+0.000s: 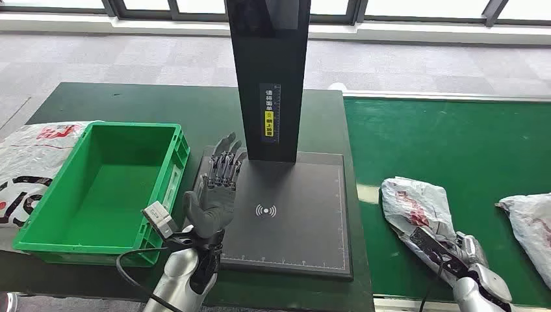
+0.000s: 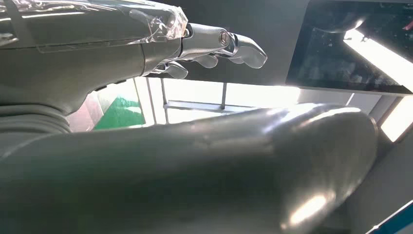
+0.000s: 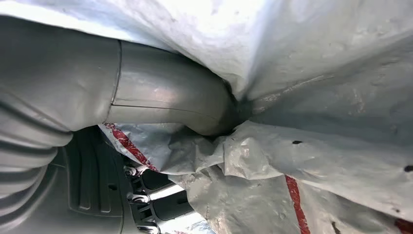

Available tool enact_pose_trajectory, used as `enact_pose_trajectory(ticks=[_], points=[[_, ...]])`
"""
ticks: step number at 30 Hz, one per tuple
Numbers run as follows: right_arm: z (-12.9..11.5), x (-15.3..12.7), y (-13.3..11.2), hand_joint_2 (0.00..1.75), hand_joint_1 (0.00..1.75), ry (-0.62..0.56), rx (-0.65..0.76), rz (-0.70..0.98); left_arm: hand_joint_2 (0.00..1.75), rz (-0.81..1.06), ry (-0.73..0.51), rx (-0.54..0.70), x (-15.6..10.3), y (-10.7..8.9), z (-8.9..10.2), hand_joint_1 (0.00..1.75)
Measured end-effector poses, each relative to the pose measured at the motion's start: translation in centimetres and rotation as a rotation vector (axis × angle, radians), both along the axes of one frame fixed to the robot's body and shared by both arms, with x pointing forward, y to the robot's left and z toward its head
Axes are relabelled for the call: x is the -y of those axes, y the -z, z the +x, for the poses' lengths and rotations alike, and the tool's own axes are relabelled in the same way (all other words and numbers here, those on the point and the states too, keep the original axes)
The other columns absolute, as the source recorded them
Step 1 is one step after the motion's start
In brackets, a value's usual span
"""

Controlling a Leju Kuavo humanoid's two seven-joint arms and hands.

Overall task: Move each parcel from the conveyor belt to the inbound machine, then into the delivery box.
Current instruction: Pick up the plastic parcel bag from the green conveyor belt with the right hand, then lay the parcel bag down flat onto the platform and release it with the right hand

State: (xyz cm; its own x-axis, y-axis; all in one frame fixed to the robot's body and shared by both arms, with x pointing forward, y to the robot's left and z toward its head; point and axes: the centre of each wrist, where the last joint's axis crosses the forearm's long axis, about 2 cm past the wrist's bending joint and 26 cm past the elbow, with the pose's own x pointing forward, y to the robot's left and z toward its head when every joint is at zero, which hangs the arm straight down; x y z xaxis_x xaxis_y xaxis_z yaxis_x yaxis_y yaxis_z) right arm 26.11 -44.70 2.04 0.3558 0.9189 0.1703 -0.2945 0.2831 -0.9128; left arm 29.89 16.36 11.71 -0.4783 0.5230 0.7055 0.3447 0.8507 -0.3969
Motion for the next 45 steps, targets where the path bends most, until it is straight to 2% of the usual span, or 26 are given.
enact_pose_trajectory(ticks=[6, 9, 12, 15, 18, 22, 25, 28, 36, 45], points=[[0.1, -0.4, 0.1, 1.75, 1.75, -0.009, 0.007, 0.001, 0.00, -0.001, -0.005, -0.003, -0.1, 0.0, 0.0, 0.00], [0.2, -0.6, 0.0, 1.75, 1.75, -0.010, 0.053, 0.002, 0.00, 0.000, -0.008, -0.005, -0.1, 0.1, 0.0, 0.00], [0.2, -1.2, -0.5, 1.75, 1.75, -0.017, 0.180, -0.001, 0.00, 0.003, -0.013, -0.008, -0.1, 0.1, 0.0, 0.00], [0.2, -2.7, -2.0, 1.75, 1.75, -0.054, 0.376, -0.013, 0.00, 0.006, -0.018, -0.012, 0.0, 0.2, -0.1, 0.00], [-0.1, -5.1, -4.2, 1.75, 1.75, -0.144, 0.593, -0.053, 0.00, 0.011, -0.018, -0.016, 0.1, 0.3, -0.3, 0.00], [-0.8, -10.5, -7.5, 1.75, 1.75, -0.312, 0.848, -0.121, 0.00, 0.020, -0.017, -0.015, 0.1, 0.3, -0.3, 0.00], [-1.0, -14.3, -9.5, 1.75, 1.75, -0.391, 0.985, -0.111, 0.00, 0.019, -0.018, -0.012, 0.0, 0.3, -0.3, 0.00], [-1.2, -17.0, -10.9, 1.75, 1.75, -0.432, 1.075, -0.047, 0.00, 0.014, -0.018, -0.010, 0.0, 0.2, -0.3, 0.00], [-1.5, -19.7, -11.9, 1.75, 1.75, -0.481, 1.128, 0.100, 0.00, 0.006, -0.014, -0.001, 0.0, 0.0, -0.4, 0.00], [1.3, -22.6, -10.9, 1.75, 1.75, -0.597, 0.993, 0.328, 0.00, 0.003, -0.005, -0.005, 0.1, 0.2, -0.4, 0.00]])
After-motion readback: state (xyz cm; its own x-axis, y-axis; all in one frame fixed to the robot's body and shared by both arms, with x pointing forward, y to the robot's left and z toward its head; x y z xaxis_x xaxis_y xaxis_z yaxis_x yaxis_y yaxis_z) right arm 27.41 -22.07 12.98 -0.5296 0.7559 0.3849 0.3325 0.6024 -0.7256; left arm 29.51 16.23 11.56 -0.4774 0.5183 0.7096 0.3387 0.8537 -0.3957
